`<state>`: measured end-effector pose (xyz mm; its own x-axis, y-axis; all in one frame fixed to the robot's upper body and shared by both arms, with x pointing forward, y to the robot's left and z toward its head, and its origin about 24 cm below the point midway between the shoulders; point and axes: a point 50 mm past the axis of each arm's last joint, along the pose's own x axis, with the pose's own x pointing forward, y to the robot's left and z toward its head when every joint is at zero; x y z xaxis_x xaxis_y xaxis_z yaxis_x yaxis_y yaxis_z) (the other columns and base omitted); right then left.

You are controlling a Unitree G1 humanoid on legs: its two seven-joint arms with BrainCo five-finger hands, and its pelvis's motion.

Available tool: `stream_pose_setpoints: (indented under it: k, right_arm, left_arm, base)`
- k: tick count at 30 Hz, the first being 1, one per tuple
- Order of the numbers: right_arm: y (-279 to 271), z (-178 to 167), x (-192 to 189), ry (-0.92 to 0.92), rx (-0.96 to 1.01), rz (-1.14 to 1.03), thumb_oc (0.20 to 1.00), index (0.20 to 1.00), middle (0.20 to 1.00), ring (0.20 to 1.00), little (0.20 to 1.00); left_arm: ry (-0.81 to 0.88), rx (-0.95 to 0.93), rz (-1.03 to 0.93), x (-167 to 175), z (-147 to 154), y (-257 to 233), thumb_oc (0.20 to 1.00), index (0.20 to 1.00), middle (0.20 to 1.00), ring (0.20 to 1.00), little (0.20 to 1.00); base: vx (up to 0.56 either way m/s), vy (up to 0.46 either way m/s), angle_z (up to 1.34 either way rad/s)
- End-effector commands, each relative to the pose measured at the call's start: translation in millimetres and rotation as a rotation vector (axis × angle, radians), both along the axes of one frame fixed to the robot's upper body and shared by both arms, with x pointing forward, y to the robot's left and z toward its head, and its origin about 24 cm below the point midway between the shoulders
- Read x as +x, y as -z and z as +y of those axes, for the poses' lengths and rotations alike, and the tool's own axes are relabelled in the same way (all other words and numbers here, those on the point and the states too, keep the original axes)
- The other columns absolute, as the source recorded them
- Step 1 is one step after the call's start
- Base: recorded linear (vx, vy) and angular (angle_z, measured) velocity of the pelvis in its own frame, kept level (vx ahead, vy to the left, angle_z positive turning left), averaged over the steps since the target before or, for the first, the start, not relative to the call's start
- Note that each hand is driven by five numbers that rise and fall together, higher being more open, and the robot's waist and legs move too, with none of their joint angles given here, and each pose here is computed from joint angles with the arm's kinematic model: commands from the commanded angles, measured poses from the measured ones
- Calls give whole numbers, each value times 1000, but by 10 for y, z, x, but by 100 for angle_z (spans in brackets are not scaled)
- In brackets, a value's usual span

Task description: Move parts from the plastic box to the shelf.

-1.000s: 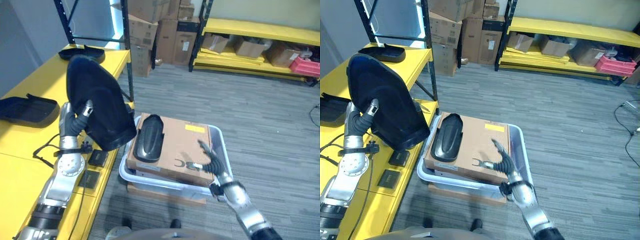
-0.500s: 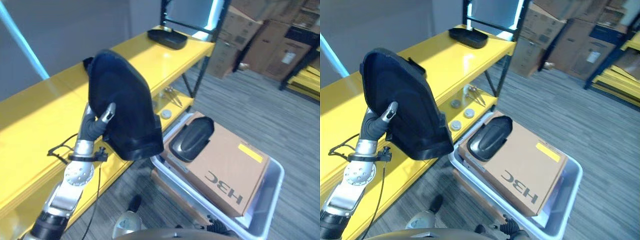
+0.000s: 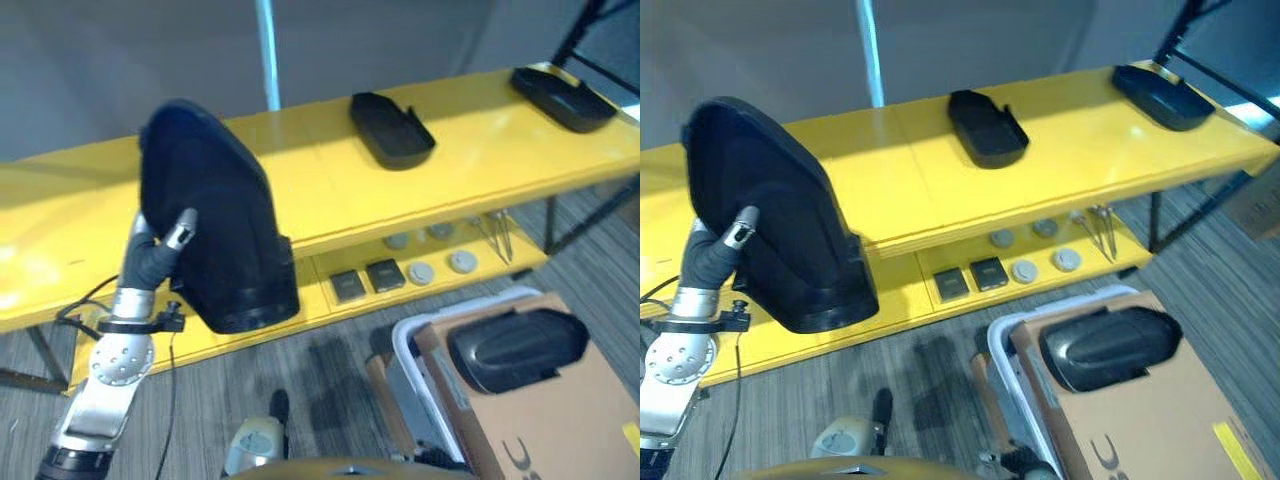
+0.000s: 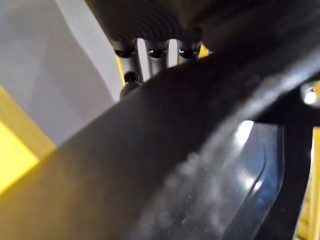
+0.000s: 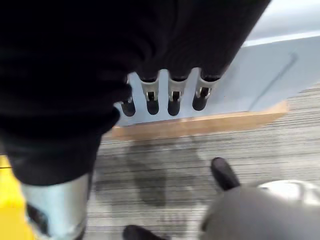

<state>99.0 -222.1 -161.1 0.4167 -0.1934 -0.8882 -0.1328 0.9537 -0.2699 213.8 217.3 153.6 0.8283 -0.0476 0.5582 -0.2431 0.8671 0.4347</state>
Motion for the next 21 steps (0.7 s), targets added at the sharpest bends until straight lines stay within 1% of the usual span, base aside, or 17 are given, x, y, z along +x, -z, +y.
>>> stream_pose_setpoints:
  k: [1,4,7,10,14,16,18,20,21]
  right_arm:
    - [-45,-36,136,38,-3,-47,1000,1000,1000,1000,1000]
    - [-50,8,172,51,15,-65,1000,1000,1000,1000,1000]
    - [-63,-40,179,58,7,-67,1000,1000,1000,1000,1000]
    - [-85,-58,233,62,6,-82,1000,1000,1000,1000,1000]
    - [-93,-47,266,67,8,-95,1000,1000,1000,1000,1000]
    - [-73,-51,197,93,11,-84,1000,1000,1000,1000,1000]
    - [-40,-36,102,120,17,-62,1000,1000,1000,1000,1000]
    - [-37,-18,98,126,21,-66,1000,1000,1000,1000,1000]
    - [-37,-18,98,126,21,-66,1000,1000,1000,1000,1000]
  left_arm:
    - [29,-23,-149,-75,10,-253,200,200,200,200,200]
    - [22,-32,-181,-99,14,-313,200,200,200,200,200]
    - [47,-37,-216,-90,-33,-386,200,200,200,200,200]
    - [76,-11,-236,-32,-90,-447,200,200,200,200,200]
    - [104,10,-268,14,-132,-503,200,200,200,200,200]
    - [101,-1,-272,42,-137,-505,200,200,200,200,200]
    - [92,-9,-277,47,-138,-497,200,200,200,200,200]
    - [67,-34,-294,34,-104,-505,200,200,200,200,200]
    - [67,-34,-294,34,-104,-505,200,200,200,200,200]
  base:
    - [99,122,16]
    - [175,210,9]
    - [288,374,13]
    - [121,202,76]
    - [86,-138,41]
    - [161,-142,42]
    - [68,-147,140]
    - [-4,-146,156]
    - [-6,-51,61]
